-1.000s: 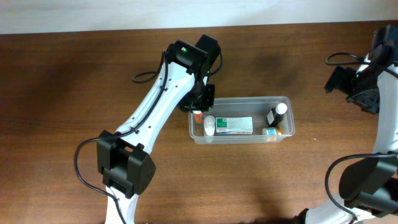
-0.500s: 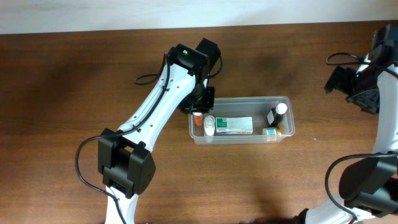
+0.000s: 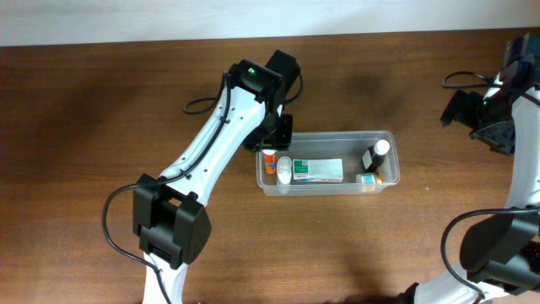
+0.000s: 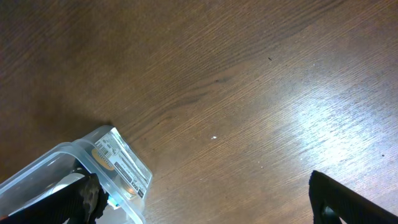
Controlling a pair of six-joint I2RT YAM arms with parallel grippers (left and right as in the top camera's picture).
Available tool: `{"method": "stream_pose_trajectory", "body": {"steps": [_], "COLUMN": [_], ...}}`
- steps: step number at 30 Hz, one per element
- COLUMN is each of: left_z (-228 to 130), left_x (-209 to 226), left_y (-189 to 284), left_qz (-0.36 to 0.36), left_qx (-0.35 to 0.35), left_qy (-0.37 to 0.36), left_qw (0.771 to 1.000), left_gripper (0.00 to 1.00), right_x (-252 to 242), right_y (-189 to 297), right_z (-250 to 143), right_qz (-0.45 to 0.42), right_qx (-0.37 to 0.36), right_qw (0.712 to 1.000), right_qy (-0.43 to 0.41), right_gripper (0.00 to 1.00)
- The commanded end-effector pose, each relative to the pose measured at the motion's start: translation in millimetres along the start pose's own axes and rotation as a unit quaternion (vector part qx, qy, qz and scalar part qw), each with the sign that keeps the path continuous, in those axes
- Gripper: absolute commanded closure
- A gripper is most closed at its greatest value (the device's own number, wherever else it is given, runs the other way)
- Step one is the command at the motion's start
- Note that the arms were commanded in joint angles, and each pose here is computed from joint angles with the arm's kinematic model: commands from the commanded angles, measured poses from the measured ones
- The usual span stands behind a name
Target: Pack container
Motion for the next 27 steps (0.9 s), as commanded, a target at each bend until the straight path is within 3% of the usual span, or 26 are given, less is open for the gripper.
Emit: {"method": "stream_pose_trajectory", "body": {"steps": [1, 12, 16, 22, 27], "left_z": [12, 43, 35, 24, -5], "left_x": [5, 31, 54, 69, 82], "left_y": [-6, 85, 119, 156, 180], "left_qz": [0.030, -0.017, -0.012, -0.059, -0.054], "left_qx": [-0.028, -0.122, -0.126, -0.153, -0.168], "left_qy": [0.003, 0.038, 0.059, 0.046, 0.019], "left_qw": [0.999, 0.992, 0.990, 0.985, 0.984], "left_gripper": [0.50, 0.43, 0.42, 0.41, 0.36], "right_x": [-2, -2, -2, -2, -2], "right_y": [-2, -2, -2, -2, -2], "right_z": [0, 0, 0, 0, 0], "right_qz": [-0.005, -0.005, -0.005, -0.005, -0.005], "right_qx": [0.003, 0.003, 0.003, 0.003, 0.003], "right_qw": [1.000, 1.000, 1.000, 1.000, 1.000], "right_qy": [-0.003, -0.003, -0.003, -0.003, -0.003], "right_gripper": [0.02, 0.02, 0.02, 0.02, 0.02]}}
Point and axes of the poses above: each gripper's point midway between its finger pads, its own y axis back along the fingers, its own x axis along the line the jaws close on, z = x × y, the point moved 7 cm from there along y, back along the fingers, and after that the axes turned 10 degrees about y, right-handed, at the moved point
